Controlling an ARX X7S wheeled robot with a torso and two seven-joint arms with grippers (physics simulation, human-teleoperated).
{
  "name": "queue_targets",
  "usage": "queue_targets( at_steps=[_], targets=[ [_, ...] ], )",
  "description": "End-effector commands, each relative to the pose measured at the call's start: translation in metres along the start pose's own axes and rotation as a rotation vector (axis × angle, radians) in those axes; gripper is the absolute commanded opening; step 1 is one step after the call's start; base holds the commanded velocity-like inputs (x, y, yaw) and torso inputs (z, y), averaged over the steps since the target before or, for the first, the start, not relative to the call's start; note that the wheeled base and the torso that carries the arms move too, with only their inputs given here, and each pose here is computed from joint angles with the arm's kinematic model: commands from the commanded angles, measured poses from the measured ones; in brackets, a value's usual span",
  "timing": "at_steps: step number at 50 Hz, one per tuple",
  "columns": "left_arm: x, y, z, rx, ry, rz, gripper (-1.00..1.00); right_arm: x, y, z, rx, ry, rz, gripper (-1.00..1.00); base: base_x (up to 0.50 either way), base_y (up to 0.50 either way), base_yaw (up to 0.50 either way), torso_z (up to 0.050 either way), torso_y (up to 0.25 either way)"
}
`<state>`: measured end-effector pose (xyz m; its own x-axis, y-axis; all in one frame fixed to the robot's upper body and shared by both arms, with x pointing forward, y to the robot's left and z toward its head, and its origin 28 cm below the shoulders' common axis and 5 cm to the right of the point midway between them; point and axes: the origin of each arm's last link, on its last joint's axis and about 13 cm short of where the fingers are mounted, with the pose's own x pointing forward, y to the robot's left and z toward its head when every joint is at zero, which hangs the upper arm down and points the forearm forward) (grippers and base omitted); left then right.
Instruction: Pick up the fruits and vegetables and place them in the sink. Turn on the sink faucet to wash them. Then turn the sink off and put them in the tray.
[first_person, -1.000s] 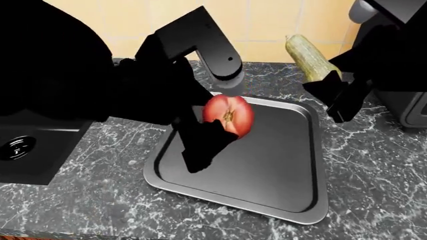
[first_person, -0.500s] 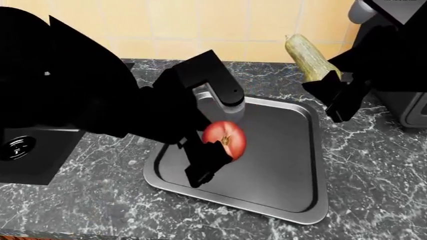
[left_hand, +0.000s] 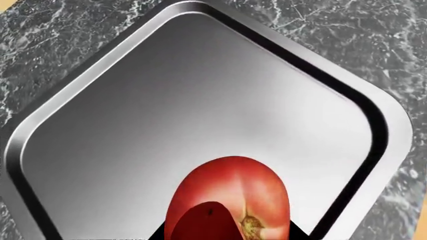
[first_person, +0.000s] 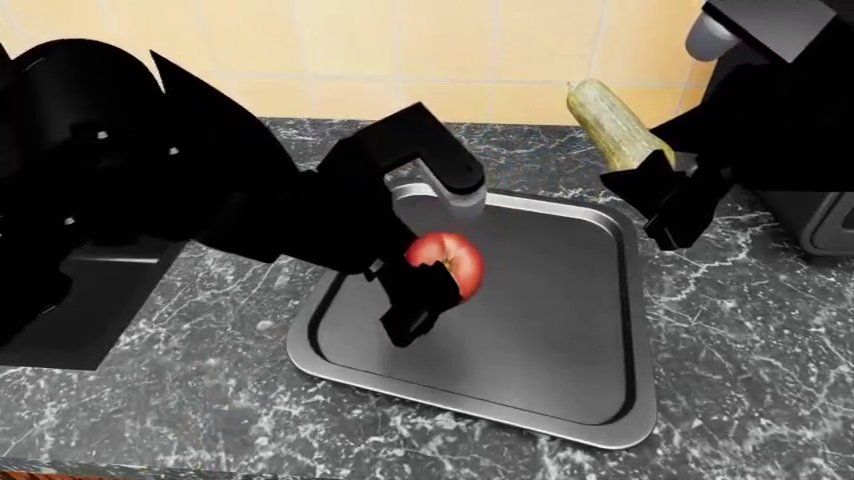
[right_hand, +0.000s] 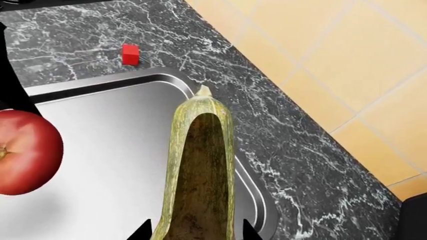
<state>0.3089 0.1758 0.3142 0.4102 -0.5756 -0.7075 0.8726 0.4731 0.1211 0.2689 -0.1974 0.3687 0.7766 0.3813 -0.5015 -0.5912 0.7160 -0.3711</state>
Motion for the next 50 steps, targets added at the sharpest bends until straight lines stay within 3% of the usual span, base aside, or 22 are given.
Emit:
queue_targets(
  at_steps=[1, 32, 33, 50],
  targets=[
    [0.0095, 0.0079, -0.0025, -0.038, 0.033, 0.023, -1.0, -0.0062, -0.0059, 0.0056, -0.012, -0.039, -0.059, -1.0, 0.0, 0.0, 0.0, 0.0, 0.0],
    [0.0174, 0.0092, -0.0119, -0.032, 0.106, 0.039, -1.0, -0.0029, -0.0064, 0.0088, -0.014, -0.046, -0.055, -1.0, 0.0, 0.0, 0.0, 0.001, 0.001],
    [0.0173, 0.0091, -0.0119, -0.031, 0.106, 0.038, 1.0, -0.0027, -0.0065, 0.0087, -0.015, -0.046, -0.055, -1.0, 0.0, 0.0, 0.0, 0.0, 0.0],
    [0.0149, 0.0059, -0.0105, -0.012, 0.09, 0.036, 1.0, -0.0011, -0.0064, 0.0077, -0.013, -0.05, -0.054, -1.0, 0.0, 0.0, 0.0, 0.001, 0.001]
  ],
)
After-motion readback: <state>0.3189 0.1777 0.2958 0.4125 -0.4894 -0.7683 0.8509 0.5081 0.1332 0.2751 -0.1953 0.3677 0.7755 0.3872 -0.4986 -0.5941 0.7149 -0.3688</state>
